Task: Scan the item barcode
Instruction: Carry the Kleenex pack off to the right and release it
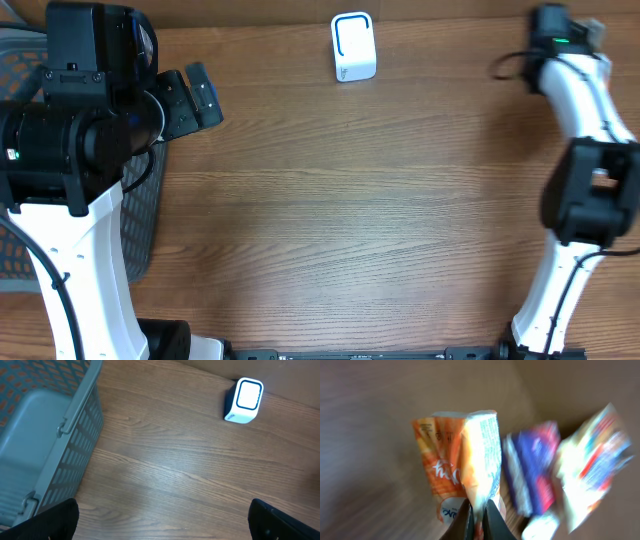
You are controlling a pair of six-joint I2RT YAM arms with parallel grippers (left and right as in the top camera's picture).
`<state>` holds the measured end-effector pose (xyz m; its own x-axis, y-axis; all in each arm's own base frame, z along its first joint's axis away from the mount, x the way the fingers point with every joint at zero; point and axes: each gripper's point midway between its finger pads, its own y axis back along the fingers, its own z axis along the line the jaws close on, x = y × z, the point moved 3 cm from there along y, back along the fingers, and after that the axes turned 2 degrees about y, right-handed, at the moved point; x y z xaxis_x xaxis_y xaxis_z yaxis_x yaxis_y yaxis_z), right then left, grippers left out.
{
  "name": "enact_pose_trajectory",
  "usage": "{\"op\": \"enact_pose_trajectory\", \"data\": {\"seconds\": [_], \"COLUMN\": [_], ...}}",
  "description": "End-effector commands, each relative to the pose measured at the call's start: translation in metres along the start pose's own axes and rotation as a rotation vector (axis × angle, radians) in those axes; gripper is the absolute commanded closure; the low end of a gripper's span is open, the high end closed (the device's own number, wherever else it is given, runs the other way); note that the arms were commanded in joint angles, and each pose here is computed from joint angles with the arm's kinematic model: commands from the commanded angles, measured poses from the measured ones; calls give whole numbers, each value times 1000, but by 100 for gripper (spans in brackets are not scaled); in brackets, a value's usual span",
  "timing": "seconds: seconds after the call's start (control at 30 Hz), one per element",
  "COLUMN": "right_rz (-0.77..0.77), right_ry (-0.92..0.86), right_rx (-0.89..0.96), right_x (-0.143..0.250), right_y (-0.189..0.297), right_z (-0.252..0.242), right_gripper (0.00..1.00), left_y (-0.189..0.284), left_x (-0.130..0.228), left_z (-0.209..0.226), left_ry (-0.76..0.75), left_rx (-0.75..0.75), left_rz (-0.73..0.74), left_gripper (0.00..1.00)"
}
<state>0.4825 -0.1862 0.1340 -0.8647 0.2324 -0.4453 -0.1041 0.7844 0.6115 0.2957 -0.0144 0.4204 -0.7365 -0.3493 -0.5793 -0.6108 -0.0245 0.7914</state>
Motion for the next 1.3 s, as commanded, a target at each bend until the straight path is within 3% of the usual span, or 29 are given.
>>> {"op": "enact_pose_trajectory", "data": {"seconds": [0.0,0.1,0.27,0.33,0.43,0.47,0.6,0.63,0.73,0.9,1.27], "right_rz": [171,299,410,442,483,492,470,451,361,224,212], "right_ry": [-348,-424,-531,-560,-591,-605,-730,-758,-845,-901,-729], "right_rx": [-319,-463,-464,-469,-496,-510,-522,-521,-541,-732,-878], "right_x": [11,29,54,62,71,71,60,56,39,22,94], "right_y": [-21,-46,-79,-87,-92,-90,-65,-57,-21,60,186], "right_z": [-17,-33,-73,-84,-93,-95,-117,-125,-157,-194,-205], "right_gripper": [96,96,93,58,17,10,5,0,0,0,3], "left_y": [0,0,0,0,0,0,0,0,0,0,0], "left_x": [-1,-1,-1,-1,-1,-1,-1,-1,-1,-1,-1], "left_z": [1,1,1,1,1,1,1,1,1,1,1], "left_ry": [-7,-7,-7,-7,-7,-7,-7,-7,-7,-7,-7], "left_rx": [-8,-8,-8,-8,-8,-8,-8,-8,-8,-8,-8], "left_rz": [-6,-6,-6,-6,-6,-6,-6,-6,-6,-6,-6], "left_gripper": [0,0,0,0,0,0,0,0,0,0,0]}}
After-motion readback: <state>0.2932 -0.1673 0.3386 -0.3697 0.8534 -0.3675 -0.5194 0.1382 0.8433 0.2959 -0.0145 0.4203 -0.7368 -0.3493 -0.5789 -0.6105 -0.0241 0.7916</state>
